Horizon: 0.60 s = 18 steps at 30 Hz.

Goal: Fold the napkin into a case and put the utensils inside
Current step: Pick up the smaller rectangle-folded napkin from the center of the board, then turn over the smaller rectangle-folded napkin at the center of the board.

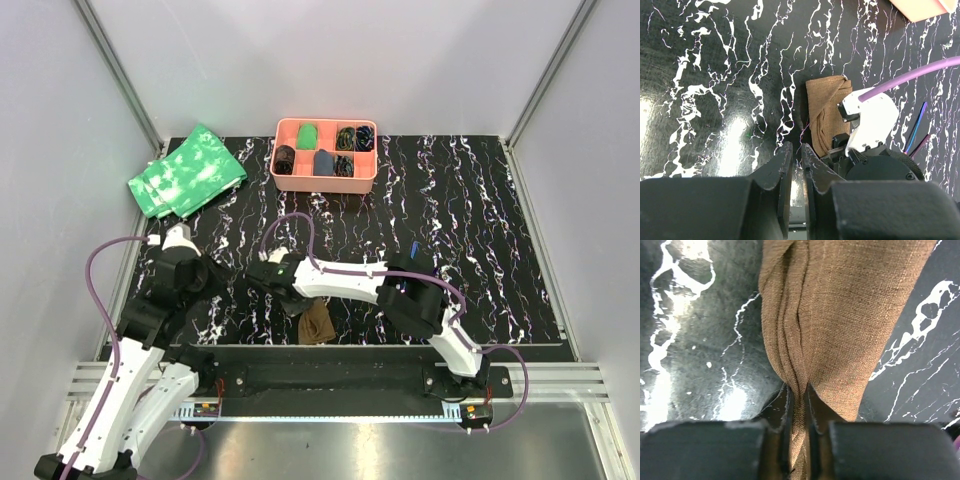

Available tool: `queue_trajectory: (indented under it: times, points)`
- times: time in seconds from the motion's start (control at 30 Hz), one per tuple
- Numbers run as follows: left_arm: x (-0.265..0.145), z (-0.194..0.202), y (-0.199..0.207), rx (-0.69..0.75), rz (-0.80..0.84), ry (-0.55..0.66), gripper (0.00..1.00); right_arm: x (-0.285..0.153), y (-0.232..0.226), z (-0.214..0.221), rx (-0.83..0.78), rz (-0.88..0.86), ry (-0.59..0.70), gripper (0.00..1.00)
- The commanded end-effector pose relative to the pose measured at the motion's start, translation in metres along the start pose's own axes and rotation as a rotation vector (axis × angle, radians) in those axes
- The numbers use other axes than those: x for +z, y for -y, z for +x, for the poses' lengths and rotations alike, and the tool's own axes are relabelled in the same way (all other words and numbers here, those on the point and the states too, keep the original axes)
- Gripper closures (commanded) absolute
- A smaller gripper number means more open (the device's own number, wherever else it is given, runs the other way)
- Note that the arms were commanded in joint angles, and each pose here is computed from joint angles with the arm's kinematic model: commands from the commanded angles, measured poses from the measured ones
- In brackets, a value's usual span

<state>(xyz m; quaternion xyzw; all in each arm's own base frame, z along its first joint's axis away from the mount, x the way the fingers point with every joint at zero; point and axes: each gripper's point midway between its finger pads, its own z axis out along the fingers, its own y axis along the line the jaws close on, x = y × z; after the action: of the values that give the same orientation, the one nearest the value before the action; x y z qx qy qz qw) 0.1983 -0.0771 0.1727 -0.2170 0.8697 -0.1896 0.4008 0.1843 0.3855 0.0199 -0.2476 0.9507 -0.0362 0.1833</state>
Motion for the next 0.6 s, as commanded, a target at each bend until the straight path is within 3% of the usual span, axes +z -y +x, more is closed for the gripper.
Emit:
queue_trajectory:
  times: [0.0,0.13,0.17,0.2,0.27,0.3,0.33,0.43,0.57]
  points:
    - [-0.007,-0.006,0.005,0.011,0.025,0.019,0.84,-0.039,-0.022,-0.029,0.036,-0.160,0.064,0.95]
    - [-0.012,-0.012,0.009,0.014,0.031,0.032,0.84,-0.073,-0.044,-0.043,0.078,-0.445,0.086,0.99]
    - [-0.012,-0.013,0.009,0.017,0.031,0.034,0.84,-0.094,-0.048,-0.062,0.107,-0.543,0.149,0.99]
    - [-0.013,-0.014,0.009,0.019,0.029,0.035,0.84,-0.098,-0.055,-0.053,0.101,-0.630,0.110,1.00]
    - [-0.012,-0.014,0.008,0.020,0.019,0.030,0.84,-0.124,-0.060,-0.072,0.122,-0.772,0.190,1.00]
    - [-0.012,-0.014,0.008,0.018,0.015,0.033,0.85,-0.125,-0.066,-0.060,0.128,-0.846,0.145,1.00]
    - [-0.011,-0.014,0.006,0.018,0.008,0.034,0.85,-0.140,-0.069,-0.074,0.137,-0.934,0.206,1.00]
    - [-0.007,-0.012,0.001,0.012,-0.022,0.024,0.85,-0.135,-0.068,-0.065,0.190,-1.080,0.138,1.00]
    - [0.003,-0.004,-0.005,-0.001,-0.061,-0.012,0.86,-0.128,-0.069,-0.070,0.208,-1.226,0.168,1.00]
